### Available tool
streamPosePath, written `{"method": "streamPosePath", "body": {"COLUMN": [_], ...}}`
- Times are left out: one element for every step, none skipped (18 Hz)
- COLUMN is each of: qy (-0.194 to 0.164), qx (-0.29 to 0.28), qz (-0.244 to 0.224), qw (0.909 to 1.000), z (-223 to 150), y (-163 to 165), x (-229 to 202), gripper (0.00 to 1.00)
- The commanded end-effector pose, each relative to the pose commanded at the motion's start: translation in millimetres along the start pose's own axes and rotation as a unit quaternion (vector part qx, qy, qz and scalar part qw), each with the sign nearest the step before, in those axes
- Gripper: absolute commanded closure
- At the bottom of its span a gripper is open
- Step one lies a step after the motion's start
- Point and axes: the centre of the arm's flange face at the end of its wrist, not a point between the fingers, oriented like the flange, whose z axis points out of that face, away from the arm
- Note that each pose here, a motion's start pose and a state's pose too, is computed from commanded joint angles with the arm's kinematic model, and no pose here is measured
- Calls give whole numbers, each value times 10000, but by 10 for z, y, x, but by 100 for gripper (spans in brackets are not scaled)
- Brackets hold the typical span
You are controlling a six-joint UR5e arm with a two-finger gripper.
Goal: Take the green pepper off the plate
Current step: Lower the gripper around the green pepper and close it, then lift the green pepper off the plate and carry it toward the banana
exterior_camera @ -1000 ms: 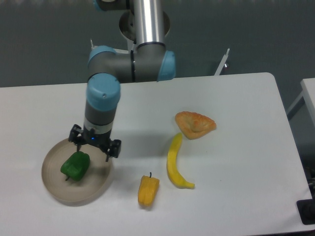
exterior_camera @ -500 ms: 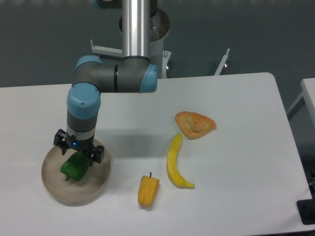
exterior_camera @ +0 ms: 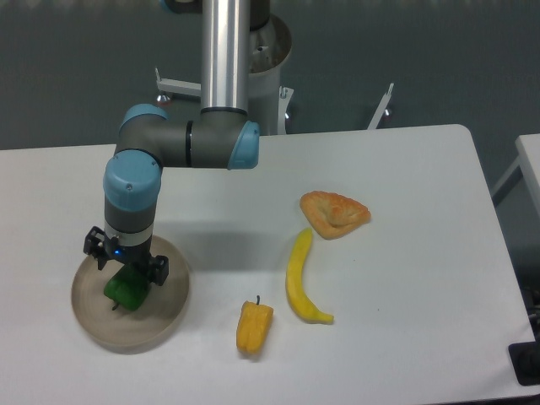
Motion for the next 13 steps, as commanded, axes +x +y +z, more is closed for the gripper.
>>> {"method": "streamPosePath", "body": {"qy": [9, 5, 5, 0, -5, -9, -21, -37, -54, -94, -146, -167, -196], "qx": [1, 9, 9, 24, 38, 52, 64, 107, 134, 206, 300, 279, 262], "qz": [30, 48, 55, 66, 78, 81, 85, 95, 102, 158, 197, 270, 344], "qw": [10000, 10000, 10000, 10000, 10000, 10000, 9999, 9999, 9998, 9996, 9992, 9991, 9989], "z": [-7, -15, -15, -23, -45, -62, -78, -132, -203, -334, -508, -640, -837], "y": [-1, -5, -5, -12, -21, -27, -33, -57, -74, -100, -107, -83, -61], "x": [14, 4, 4, 3, 5, 8, 8, 2, -44, -70, -146, -279, -456], "gripper": [53, 60, 63, 64, 64, 66, 66, 66, 66, 67, 67, 67, 67]}}
